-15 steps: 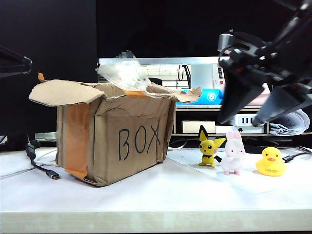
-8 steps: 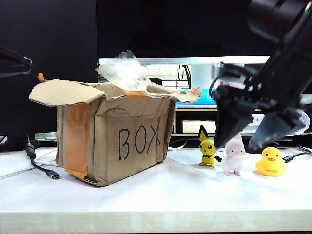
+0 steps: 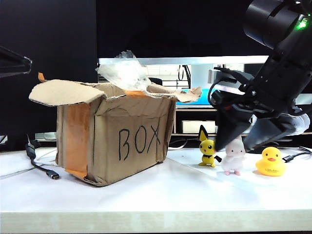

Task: Put the doll that is least similar in color compared to the others into the paper box.

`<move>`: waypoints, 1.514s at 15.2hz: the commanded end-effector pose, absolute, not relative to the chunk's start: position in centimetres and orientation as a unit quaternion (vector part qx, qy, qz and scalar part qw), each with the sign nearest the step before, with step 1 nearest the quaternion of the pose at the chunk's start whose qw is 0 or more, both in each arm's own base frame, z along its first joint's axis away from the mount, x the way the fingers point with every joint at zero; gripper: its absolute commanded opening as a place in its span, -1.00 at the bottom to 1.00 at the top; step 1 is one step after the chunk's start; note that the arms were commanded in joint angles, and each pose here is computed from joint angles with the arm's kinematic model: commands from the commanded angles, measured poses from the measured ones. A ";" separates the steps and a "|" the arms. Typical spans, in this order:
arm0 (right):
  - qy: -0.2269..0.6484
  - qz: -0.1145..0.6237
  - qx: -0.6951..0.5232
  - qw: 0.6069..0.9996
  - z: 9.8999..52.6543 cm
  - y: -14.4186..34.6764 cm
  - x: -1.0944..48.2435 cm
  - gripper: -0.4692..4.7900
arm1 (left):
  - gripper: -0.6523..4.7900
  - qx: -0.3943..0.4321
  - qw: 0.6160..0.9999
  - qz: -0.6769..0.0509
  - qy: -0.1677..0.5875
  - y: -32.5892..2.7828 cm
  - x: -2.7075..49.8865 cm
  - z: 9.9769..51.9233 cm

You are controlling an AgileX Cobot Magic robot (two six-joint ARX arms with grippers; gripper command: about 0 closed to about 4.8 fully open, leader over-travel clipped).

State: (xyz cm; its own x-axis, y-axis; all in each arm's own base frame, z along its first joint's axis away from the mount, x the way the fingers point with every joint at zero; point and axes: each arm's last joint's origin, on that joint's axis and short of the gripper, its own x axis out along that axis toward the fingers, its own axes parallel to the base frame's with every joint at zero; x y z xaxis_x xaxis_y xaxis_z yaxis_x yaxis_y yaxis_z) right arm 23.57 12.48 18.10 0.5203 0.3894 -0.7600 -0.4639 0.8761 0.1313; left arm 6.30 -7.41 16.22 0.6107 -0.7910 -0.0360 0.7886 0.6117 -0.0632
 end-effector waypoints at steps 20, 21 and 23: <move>0.256 0.324 -0.003 0.911 32.5 11.9 21.8 -0.83 | -0.78 -0.023 0.897 -0.440 0.024 -7.4 6.3 16.4; 0.258 0.356 0.020 0.898 32.1 12.5 22.3 -0.83 | -0.78 -0.023 0.897 -0.440 0.024 -7.4 6.3 16.4; 0.251 0.405 0.061 0.877 31.4 13.7 23.9 -0.83 | -0.78 -0.023 0.897 -0.440 0.024 -7.4 6.3 16.4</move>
